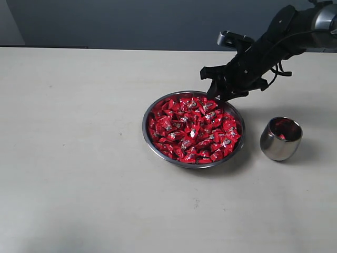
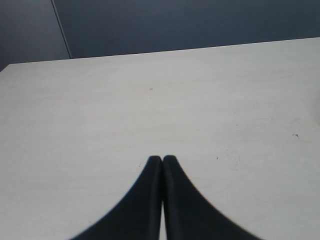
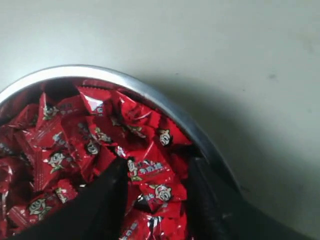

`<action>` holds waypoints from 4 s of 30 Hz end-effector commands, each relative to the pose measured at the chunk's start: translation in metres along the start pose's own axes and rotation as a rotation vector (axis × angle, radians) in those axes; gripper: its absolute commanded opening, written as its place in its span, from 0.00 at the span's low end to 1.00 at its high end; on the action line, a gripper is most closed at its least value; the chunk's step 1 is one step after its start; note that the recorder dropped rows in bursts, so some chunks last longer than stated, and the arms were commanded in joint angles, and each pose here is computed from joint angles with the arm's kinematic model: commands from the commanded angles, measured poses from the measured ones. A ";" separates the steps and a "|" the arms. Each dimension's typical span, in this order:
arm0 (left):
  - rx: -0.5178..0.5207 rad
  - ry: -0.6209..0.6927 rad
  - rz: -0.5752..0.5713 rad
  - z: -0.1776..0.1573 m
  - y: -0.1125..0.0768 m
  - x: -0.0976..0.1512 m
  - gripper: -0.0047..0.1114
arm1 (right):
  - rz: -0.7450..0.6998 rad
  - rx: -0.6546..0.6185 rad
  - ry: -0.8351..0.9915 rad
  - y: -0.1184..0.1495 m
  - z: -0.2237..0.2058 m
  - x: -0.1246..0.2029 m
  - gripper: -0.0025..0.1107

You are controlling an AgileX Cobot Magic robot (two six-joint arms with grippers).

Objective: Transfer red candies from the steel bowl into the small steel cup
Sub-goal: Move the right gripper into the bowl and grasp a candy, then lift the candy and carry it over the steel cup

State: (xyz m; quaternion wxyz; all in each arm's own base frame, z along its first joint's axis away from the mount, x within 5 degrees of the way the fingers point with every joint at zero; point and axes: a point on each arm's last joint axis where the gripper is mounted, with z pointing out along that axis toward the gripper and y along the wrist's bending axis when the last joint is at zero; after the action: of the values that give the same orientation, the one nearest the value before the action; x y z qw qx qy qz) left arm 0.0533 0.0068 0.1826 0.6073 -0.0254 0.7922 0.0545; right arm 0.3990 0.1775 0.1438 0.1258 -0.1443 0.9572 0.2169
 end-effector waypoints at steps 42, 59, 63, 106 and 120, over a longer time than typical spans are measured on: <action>0.004 -0.013 0.001 0.000 0.000 0.000 0.04 | -0.116 -0.029 0.056 0.016 0.021 0.001 0.13; 0.004 -0.013 0.001 0.000 0.000 0.000 0.04 | -0.099 -0.084 0.156 0.021 0.020 0.011 0.31; 0.004 -0.013 0.001 0.000 0.000 0.000 0.04 | -0.099 -0.094 0.149 0.026 0.022 0.011 0.31; 0.004 -0.013 0.001 0.000 0.000 0.000 0.04 | -0.063 0.354 -0.280 0.007 -0.192 0.055 0.01; 0.004 -0.013 0.001 0.000 0.000 0.000 0.04 | -0.027 0.335 -0.033 -0.005 -0.139 0.111 0.01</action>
State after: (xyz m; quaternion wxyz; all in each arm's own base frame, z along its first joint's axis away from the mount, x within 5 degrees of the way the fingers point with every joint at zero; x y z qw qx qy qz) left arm 0.0533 0.0068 0.1826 0.6073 -0.0254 0.7922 0.0545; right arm 0.2719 0.0810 0.2357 0.1716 -0.1224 0.9759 0.0560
